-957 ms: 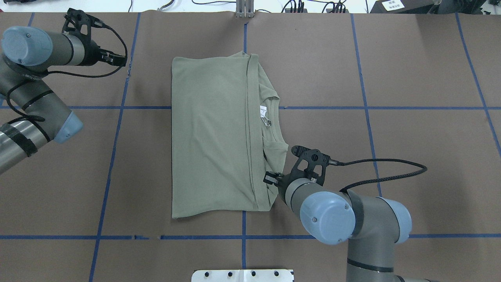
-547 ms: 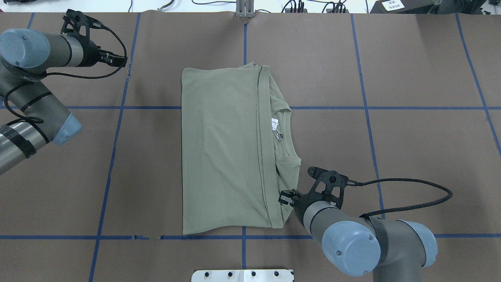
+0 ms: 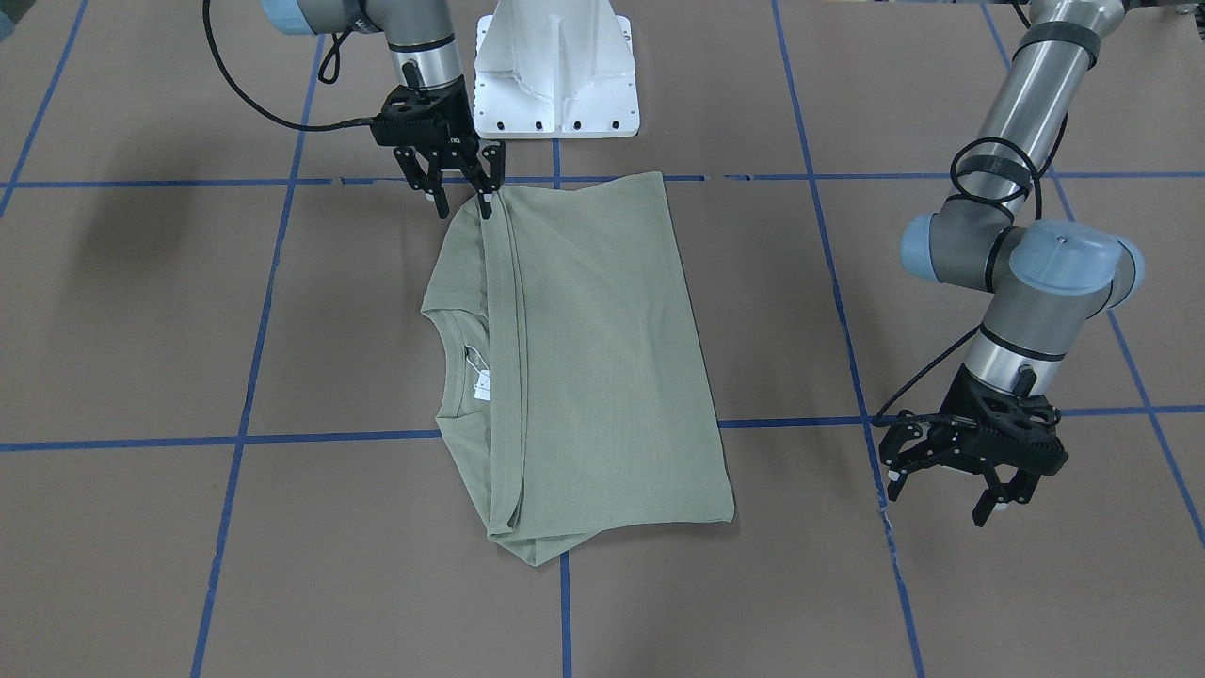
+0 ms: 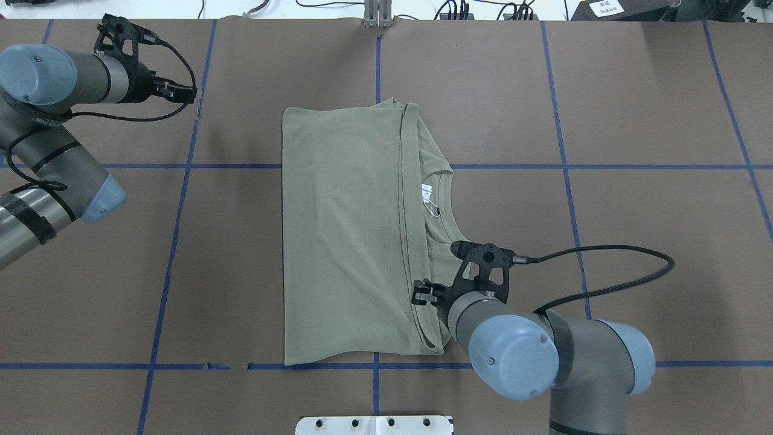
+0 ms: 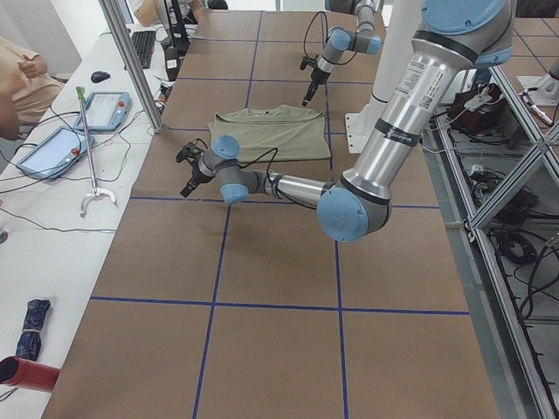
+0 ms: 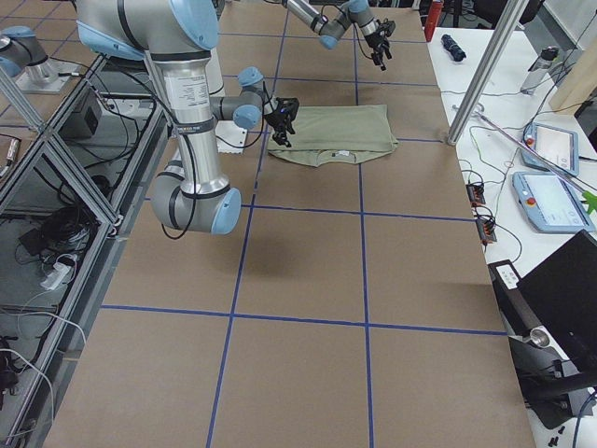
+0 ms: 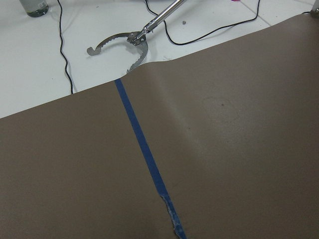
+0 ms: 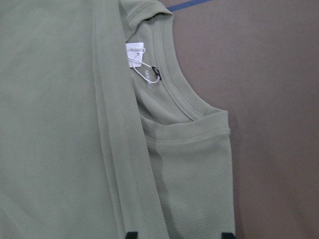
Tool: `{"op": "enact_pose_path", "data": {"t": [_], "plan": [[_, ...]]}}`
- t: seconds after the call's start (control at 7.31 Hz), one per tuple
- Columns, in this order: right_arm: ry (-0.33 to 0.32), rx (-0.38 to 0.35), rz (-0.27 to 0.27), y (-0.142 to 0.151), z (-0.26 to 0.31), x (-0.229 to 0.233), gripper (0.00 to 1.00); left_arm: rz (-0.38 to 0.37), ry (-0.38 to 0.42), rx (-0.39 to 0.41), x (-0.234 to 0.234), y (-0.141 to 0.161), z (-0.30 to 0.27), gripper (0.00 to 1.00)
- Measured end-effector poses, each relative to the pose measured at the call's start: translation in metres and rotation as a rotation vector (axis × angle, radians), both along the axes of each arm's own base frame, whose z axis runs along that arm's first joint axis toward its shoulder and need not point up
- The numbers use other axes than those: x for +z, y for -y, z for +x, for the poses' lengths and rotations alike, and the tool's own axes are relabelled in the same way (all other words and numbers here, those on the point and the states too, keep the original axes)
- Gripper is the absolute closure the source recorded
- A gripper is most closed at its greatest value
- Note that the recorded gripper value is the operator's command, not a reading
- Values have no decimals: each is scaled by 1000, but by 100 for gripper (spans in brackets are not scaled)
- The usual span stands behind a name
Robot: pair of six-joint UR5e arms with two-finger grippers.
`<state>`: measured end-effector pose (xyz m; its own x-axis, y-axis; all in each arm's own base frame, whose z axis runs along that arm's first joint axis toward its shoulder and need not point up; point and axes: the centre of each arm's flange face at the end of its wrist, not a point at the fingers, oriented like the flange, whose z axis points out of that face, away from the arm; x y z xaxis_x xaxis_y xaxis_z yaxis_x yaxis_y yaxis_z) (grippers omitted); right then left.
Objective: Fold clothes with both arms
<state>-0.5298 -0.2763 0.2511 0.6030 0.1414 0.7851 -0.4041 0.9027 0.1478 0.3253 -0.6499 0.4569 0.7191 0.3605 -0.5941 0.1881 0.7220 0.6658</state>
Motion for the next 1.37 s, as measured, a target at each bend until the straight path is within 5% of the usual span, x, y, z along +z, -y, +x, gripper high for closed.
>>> {"op": "enact_pose_path", "data": {"t": [0.27, 0.55, 0.68, 1.23, 1.37], "plan": [[-91, -143, 32, 35, -23, -17, 0, 0, 0, 2, 0, -1, 2, 0], [-184, -337, 66, 31, -33, -14, 36, -1, 1, 5, 1, -2, 4, 0], [-219, -399, 77, 21, -39, -10, 39, -2, 1, 5, 1, -2, 4, 0], [-254, -500, 103, -14, -55, -4, 46, -13, -9, 10, 2, -6, 12, 0], [-254, -507, 105, -17, -57, -4, 67, -15, -10, 12, 2, -7, 14, 0]]}}
